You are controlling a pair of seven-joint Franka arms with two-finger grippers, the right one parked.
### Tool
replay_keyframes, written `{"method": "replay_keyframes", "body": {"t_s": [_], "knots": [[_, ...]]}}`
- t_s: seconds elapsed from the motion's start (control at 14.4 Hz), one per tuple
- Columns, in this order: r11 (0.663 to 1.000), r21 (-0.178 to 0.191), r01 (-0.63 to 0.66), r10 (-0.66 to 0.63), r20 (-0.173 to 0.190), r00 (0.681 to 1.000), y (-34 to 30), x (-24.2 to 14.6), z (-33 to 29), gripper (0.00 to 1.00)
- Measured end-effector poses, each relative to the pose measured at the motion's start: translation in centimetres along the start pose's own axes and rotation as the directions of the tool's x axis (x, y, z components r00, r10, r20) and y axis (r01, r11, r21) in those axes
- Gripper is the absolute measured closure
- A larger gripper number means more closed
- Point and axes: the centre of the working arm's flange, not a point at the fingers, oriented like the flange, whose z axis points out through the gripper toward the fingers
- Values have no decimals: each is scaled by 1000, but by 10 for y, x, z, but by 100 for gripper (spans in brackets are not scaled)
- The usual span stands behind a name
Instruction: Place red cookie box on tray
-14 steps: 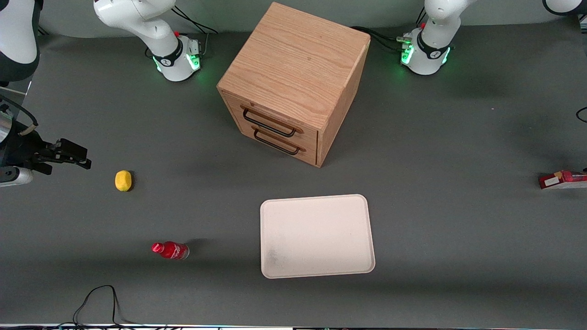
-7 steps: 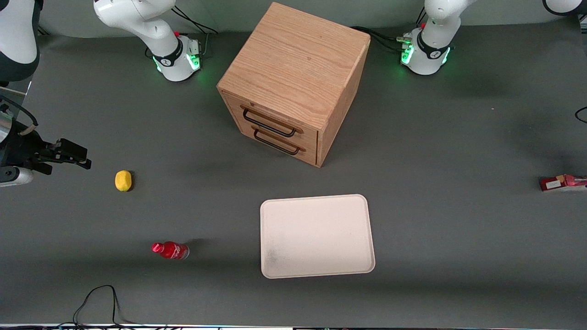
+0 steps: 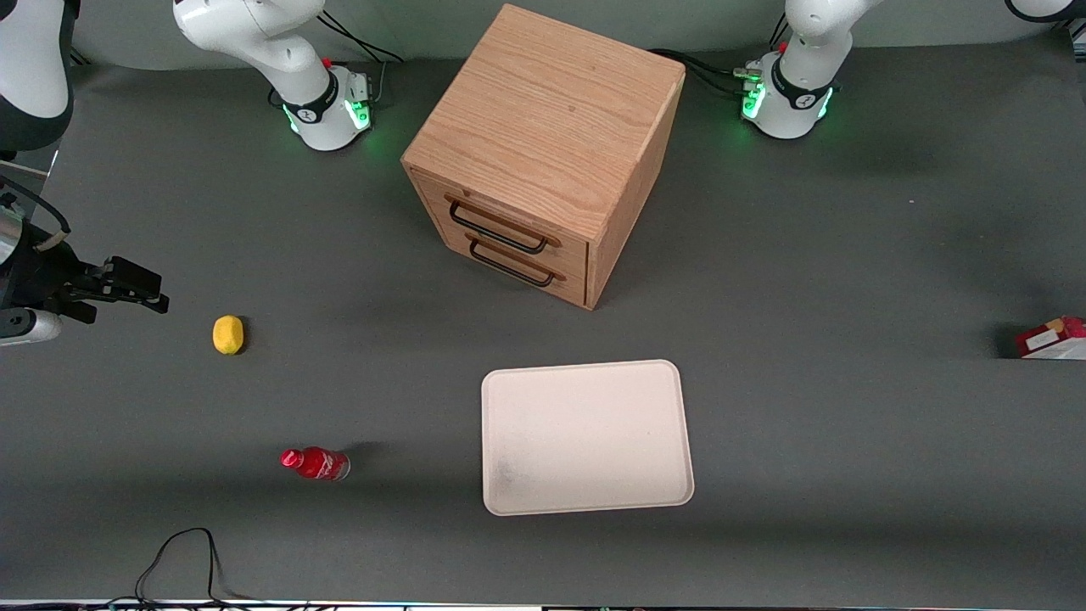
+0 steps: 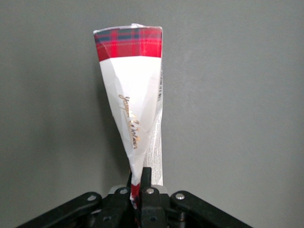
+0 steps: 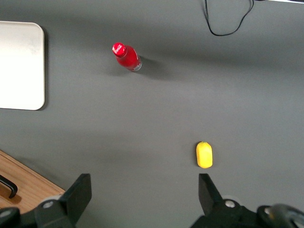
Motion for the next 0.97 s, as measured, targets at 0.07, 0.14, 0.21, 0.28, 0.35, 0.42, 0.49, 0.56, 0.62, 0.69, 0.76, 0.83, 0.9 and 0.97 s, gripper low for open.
{"method": "replay_keyframes", "body": {"t_s": [0.07,0.14,0.21,0.28,0.35,0.42,0.49,0.56,0.62,0.69,0.76,0.83,0.9,0.97], "knots": [[1000,5,-6,6,3,1000,2,0,-23,96],[1000,10,-12,12,-1,1000,3,1,-48,96],[1000,15,-19,19,-9,1000,3,0,-73,96],[999,21,-28,28,-20,999,2,-1,-98,96],[999,28,-36,37,-34,999,0,-3,-123,96],[998,38,-44,46,-50,998,-3,-6,-148,96],[998,46,-49,52,-67,996,-7,-9,-173,96],[997,54,-53,57,-84,995,-11,-12,-196,96],[997,61,-54,60,-99,993,-16,-15,-216,96],[996,67,-55,62,-111,992,-20,-18,-233,96],[996,68,-55,63,-119,991,-23,-21,-246,96],[996,68,-55,63,-123,990,-25,-23,-255,96],[996,65,-55,63,-127,990,-26,-24,-260,96],[996,65,-62,69,-128,989,-24,-27,-261,96]]}}
